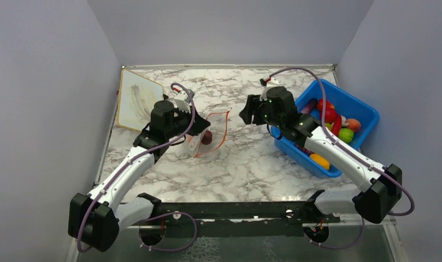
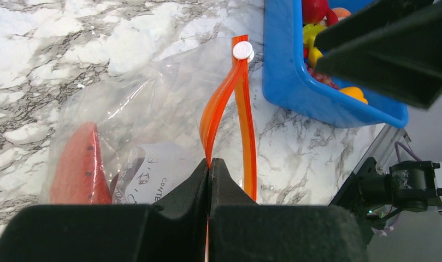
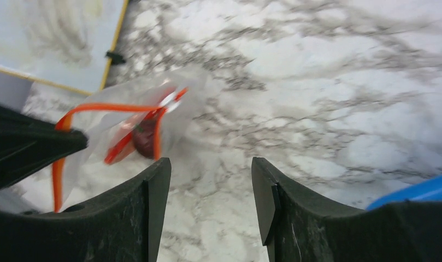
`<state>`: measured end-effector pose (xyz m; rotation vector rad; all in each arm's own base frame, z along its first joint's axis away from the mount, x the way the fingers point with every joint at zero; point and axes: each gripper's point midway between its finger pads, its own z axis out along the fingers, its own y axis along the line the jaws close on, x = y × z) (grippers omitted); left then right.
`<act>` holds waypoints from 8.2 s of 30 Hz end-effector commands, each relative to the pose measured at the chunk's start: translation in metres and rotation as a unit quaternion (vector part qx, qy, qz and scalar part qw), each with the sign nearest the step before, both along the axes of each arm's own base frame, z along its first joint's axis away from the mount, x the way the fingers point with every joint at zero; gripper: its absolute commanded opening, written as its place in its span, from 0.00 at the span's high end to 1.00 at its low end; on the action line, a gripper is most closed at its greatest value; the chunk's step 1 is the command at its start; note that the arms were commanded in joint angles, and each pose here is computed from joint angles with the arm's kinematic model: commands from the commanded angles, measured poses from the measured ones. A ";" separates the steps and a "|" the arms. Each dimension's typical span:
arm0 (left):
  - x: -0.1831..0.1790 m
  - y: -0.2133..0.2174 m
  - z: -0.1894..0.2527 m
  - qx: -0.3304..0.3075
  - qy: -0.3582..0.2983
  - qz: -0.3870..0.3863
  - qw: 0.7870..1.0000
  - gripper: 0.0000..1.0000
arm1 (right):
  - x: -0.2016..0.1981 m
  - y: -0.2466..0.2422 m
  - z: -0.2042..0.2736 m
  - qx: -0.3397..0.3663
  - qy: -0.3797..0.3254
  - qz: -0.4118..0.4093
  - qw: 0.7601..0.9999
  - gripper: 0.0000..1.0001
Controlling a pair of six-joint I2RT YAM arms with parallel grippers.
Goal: Place the food in the zip-top bag and seal the zipper
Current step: Pick up the fake fruit from the bin, then place the fake fruit in the zipper food storage bag.
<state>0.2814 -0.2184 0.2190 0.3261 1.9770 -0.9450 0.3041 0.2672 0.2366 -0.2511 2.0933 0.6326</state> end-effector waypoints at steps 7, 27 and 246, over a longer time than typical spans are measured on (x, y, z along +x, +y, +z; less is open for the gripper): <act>0.001 0.003 -0.002 0.018 -0.026 -0.005 0.999 1.00 | 0.034 -0.094 0.031 -0.102 -0.040 -0.146 0.983 0.44; -0.002 0.004 0.004 0.015 -0.037 -0.007 0.999 1.00 | 0.074 -0.290 -0.033 -0.139 0.045 -0.421 0.895 0.45; -0.015 -0.008 0.021 -0.026 -0.027 -0.045 0.998 1.00 | -0.050 0.042 0.060 0.090 -0.147 0.242 0.955 0.37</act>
